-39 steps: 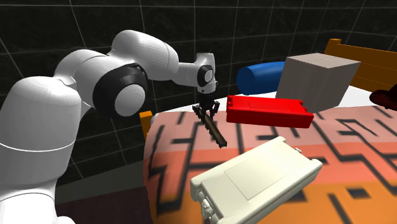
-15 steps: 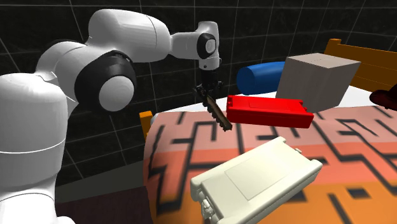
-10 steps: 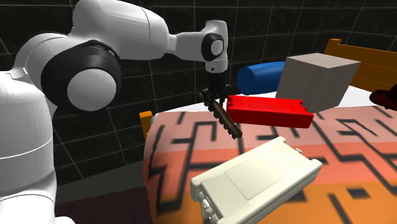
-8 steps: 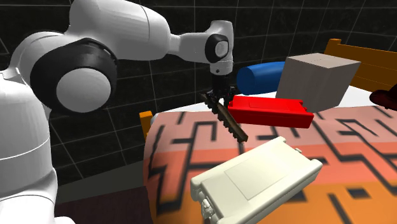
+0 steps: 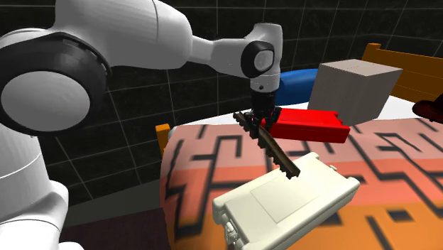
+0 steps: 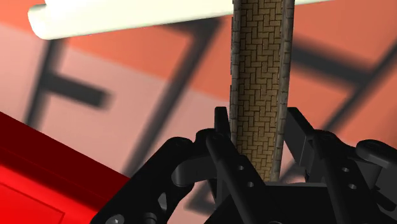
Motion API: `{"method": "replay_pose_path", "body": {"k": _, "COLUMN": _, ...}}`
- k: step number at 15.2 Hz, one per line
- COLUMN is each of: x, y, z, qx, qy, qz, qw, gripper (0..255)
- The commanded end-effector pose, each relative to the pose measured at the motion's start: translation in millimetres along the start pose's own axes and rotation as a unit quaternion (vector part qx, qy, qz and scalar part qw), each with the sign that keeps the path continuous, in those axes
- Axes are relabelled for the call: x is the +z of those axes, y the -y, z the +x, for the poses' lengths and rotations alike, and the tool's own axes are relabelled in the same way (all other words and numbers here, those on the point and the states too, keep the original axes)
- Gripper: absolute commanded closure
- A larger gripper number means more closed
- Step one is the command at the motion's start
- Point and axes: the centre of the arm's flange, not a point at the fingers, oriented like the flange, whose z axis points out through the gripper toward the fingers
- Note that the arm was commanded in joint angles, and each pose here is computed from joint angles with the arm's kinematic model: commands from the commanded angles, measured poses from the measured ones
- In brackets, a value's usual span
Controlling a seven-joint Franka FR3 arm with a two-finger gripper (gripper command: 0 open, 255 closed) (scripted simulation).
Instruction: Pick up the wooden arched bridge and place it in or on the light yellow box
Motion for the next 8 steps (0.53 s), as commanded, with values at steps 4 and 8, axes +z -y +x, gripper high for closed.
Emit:
{"method": "replay_pose_path", "body": {"k": 4, "x": -1.0, "y": -5.1, "z": -71.4, "qx": 0.0, "qy": 0.0, "qz": -0.001, "qw": 1.0, "gripper": 255}}
{"method": "replay_pose_path", "body": {"k": 8, "x": 0.1, "y": -10.1, "z": -123.9, "qx": 0.0, "qy": 0.0, "qz": -0.001, "qw": 1.0, "gripper": 255}}
